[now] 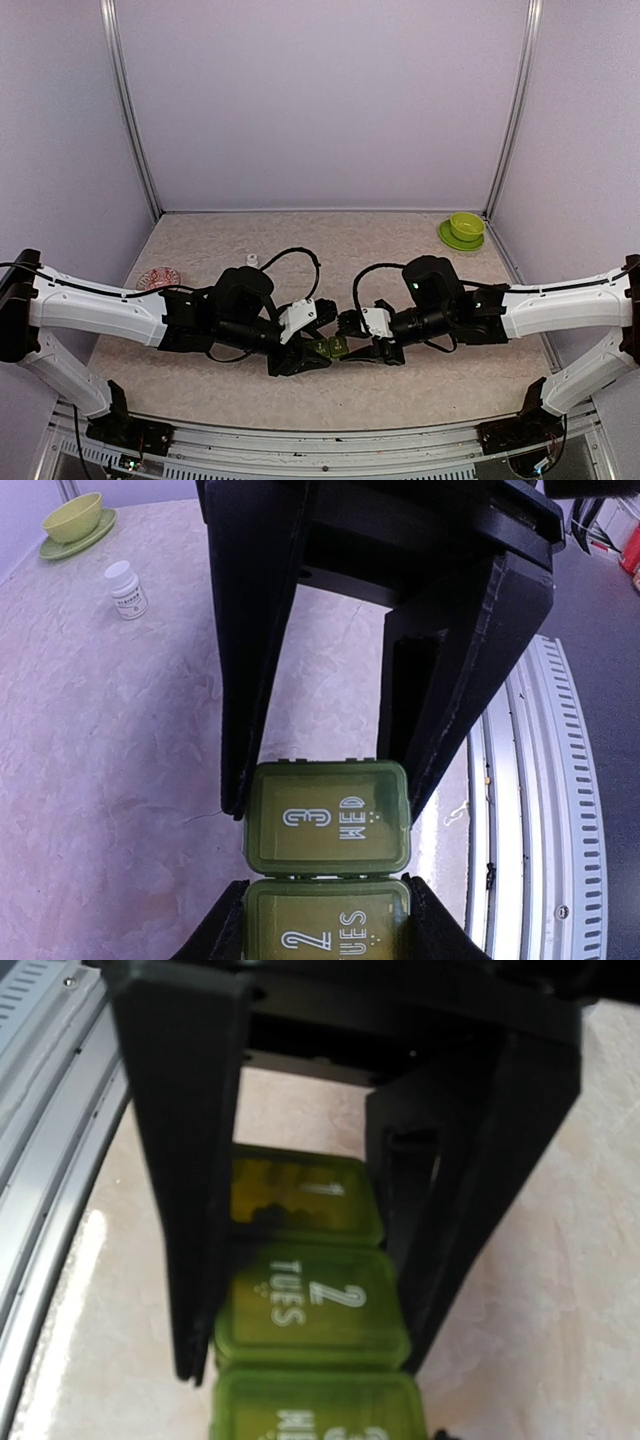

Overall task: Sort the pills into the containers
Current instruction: Pass from the left arm to the right

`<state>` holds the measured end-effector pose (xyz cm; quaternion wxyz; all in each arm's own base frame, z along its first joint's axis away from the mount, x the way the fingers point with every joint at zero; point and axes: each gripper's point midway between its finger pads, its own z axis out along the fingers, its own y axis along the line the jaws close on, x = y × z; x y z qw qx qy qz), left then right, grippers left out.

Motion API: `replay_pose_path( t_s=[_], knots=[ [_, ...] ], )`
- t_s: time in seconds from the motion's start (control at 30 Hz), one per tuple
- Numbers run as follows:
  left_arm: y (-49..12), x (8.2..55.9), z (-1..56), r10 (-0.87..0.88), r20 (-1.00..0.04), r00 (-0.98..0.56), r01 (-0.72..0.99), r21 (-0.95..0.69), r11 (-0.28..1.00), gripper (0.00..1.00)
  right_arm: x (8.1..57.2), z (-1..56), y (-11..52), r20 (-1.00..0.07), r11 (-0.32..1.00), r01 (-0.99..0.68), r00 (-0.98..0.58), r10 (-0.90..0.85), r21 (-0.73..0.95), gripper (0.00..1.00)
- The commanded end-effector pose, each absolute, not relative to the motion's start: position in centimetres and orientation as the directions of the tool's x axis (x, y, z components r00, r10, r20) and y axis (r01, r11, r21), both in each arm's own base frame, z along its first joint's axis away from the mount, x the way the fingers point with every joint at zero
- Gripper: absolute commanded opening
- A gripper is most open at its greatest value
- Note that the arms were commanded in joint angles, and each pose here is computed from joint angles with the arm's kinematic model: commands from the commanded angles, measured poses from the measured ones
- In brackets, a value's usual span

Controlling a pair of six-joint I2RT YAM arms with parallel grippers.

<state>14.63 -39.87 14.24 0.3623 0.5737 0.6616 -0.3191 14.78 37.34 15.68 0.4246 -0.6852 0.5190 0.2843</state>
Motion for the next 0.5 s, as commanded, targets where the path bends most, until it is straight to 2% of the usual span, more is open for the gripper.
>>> replay_pose_path(
  t_s=[0.0,0.13,0.23,0.27,0.3,0.33,0.37,0.47],
  knots=[
    [-40.27,14.43,14.64,0.515,-0.854,-0.070,0.992,-0.003,0.130,0.24,15.09,17.68,38.32,-0.865,-0.079,-0.967,0.251,-0.435,-0.241,0.19],
    [-40.16,14.38,14.79,0.507,-0.859,-0.069,0.991,-0.001,0.131,0.24,15.03,17.73,38.57,-0.871,-0.089,-0.974,0.227,-0.435,-0.209,0.03],
    [-40.14,14.33,14.94,0.504,-0.861,-0.067,0.991,0.000,0.132,0.24,15.06,17.55,38.56,-0.871,-0.089,-0.974,0.224,-0.438,-0.206,0.00],
    [-40.08,14.34,14.86,0.506,-0.860,-0.068,0.991,-0.001,0.132,0.24,14.99,17.48,38.53,-0.869,-0.093,-0.974,0.228,-0.439,-0.208,0.03],
    [-40.06,14.32,14.88,0.507,-0.860,-0.067,0.991,0.000,0.132,0.24,14.93,17.43,38.47,-0.867,-0.099,-0.973,0.233,-0.442,-0.211,0.13],
    [-40.02,14.30,14.89,0.507,-0.860,-0.067,0.991,0.001,0.132,0.24,14.93,17.58,38.41,-0.865,-0.099,-0.970,0.241,-0.440,-0.220,0.30],
    [-39.96,14.30,14.84,0.508,-0.859,-0.068,0.991,0.001,0.133,0.24,15.05,17.60,38.30,-0.862,-0.093,-0.969,0.247,-0.442,-0.230,0.41],
    [-39.87,14.28,14.78,0.510,-0.857,-0.070,0.991,-0.002,0.134,0.24,15.44,17.60,37.79,-0.835,-0.090,-0.953,0.296,-0.464,-0.288,0.54]
  ],
)
